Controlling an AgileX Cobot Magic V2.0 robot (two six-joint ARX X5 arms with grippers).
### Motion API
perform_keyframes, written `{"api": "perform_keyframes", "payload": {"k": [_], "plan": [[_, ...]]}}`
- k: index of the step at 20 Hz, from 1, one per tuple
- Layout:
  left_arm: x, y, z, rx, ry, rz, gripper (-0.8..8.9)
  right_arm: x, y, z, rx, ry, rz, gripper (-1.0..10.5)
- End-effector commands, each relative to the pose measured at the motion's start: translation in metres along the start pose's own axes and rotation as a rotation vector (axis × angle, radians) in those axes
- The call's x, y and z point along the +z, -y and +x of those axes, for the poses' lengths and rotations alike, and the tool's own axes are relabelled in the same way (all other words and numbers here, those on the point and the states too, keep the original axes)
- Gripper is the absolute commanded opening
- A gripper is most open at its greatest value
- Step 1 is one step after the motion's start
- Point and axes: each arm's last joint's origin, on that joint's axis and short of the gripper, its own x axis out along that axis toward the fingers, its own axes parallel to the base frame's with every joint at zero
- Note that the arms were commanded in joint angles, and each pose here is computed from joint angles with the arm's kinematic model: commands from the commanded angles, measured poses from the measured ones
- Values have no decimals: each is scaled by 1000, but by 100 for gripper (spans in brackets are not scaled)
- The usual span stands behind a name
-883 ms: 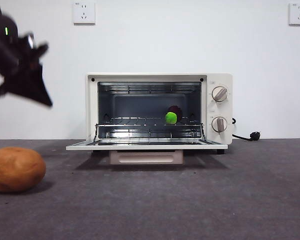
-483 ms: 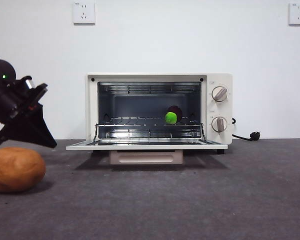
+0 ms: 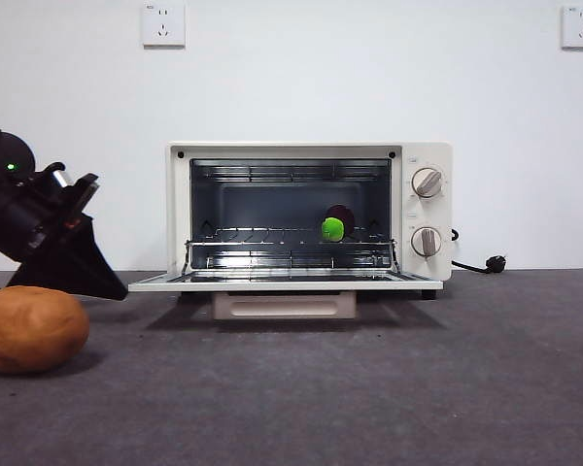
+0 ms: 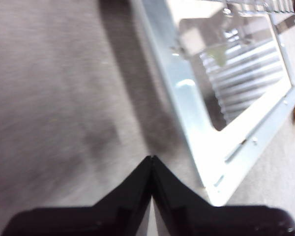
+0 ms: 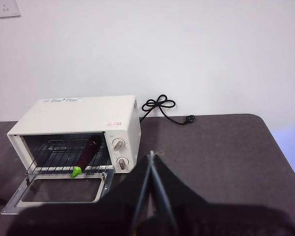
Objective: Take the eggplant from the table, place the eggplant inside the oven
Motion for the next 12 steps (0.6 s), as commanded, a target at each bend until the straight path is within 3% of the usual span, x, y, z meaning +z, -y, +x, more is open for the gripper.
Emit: {"api": "perform_keyframes", "payload": {"k": [1,6,12], "plan": [[-3,1,10,-21,-20,-1,-7,-3,0,0,-4,-25,0,-12],[-6,7,25,-38,-52,17,-7,-3,0,0,7,-26,12,-12],[-18,-8,46,-80,-115,-43,-7,-4,0,0,10,-27,23,-12]]}}
